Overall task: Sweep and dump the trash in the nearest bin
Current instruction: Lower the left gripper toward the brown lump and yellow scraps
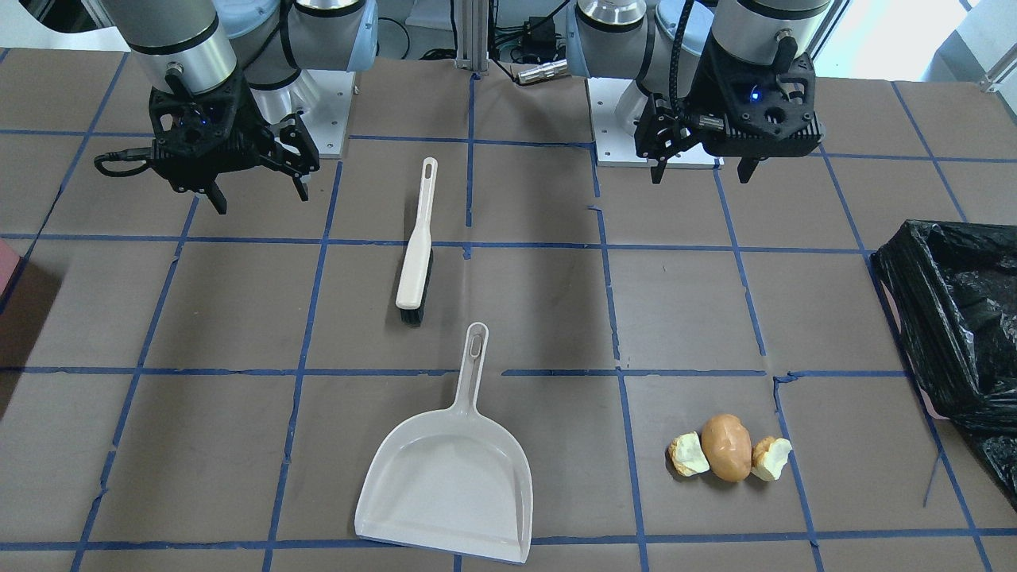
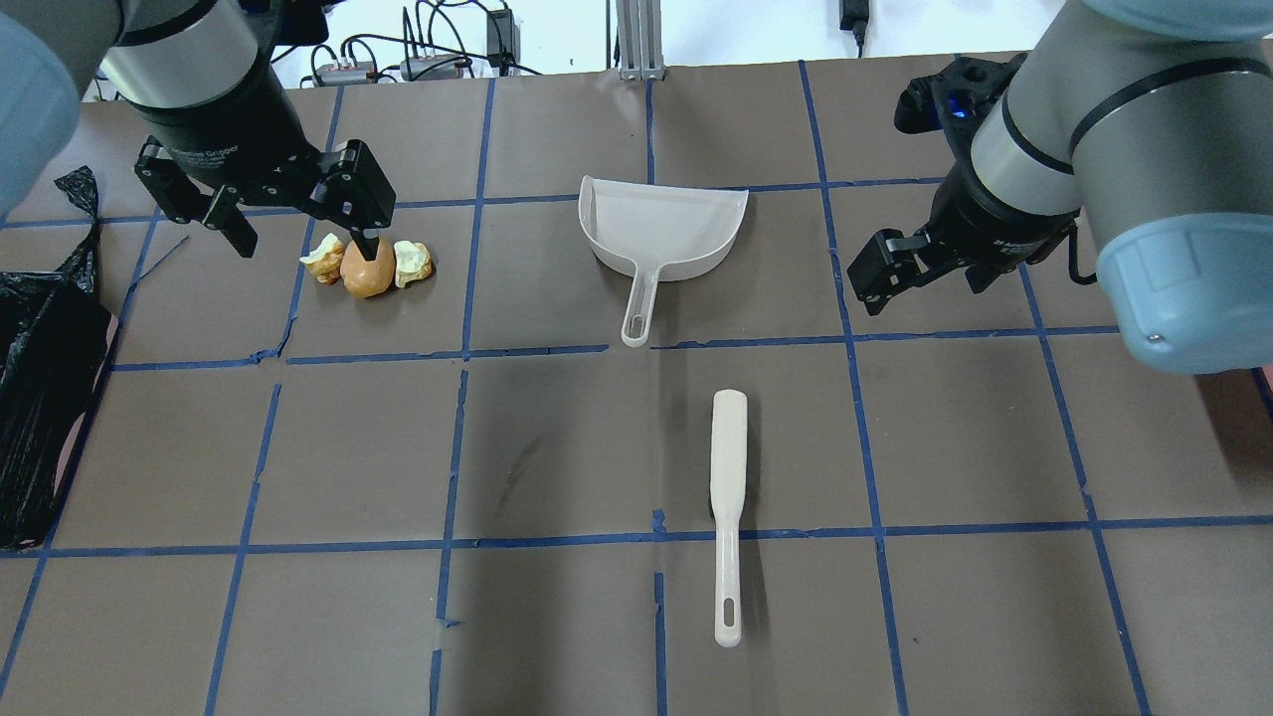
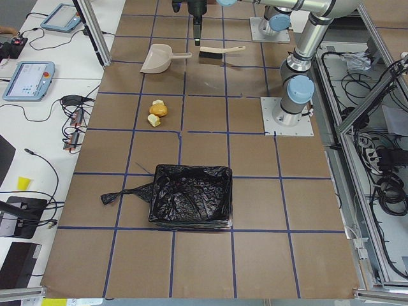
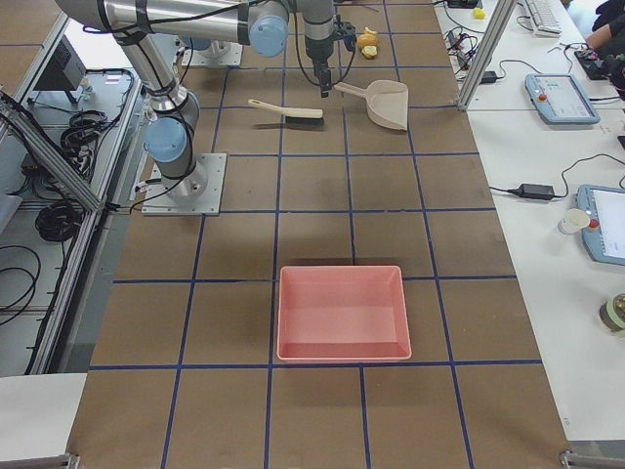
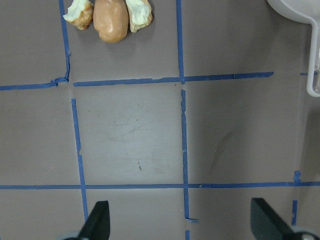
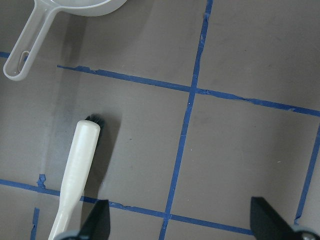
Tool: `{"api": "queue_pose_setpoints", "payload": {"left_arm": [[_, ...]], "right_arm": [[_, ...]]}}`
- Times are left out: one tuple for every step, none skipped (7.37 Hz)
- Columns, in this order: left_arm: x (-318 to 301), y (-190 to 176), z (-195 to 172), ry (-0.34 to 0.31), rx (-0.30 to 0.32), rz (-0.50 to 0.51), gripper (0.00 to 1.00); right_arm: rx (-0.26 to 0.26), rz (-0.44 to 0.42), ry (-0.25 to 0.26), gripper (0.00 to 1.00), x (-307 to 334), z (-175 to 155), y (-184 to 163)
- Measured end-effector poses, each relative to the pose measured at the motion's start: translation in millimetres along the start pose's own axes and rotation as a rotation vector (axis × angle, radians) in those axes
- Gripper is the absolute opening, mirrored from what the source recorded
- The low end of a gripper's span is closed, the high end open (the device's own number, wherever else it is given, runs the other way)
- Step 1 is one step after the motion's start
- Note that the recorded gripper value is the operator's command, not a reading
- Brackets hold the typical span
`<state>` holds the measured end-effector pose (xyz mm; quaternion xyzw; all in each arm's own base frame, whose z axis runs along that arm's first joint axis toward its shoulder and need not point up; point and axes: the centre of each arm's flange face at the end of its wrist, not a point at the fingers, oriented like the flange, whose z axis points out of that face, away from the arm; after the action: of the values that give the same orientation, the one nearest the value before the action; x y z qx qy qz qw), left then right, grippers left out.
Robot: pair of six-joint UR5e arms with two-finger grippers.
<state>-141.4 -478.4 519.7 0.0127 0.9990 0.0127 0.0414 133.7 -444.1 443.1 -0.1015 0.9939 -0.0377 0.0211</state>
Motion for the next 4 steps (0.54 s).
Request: {"api": "queue_pose_setpoints", "payload": {"left_arm": [[1.3,0.1,-0.2,0.014,0.002,-0.001,1.0],[3.6,0.2,-0.5,0.037,0.008,-0.001,1.0],[5.0,-1.0,0.5,0.05,0.013,-0.005,1.0],[5.9,-3.5,2.5,0.058,0.013,-0.011,1.0]], "right_arm": [[-0.001,-0.001,0.0,1.0,0.2,0.1,0.2],[-0.001,-0.002,0.0,1.0,0.5,0.4,0.0],[-0.002,-0.003,-0.001,1.0,0.6,1.1,-0.5],[-0.001,-0.003,-0.002,1.0,0.2,0.8,-0.3]]}}
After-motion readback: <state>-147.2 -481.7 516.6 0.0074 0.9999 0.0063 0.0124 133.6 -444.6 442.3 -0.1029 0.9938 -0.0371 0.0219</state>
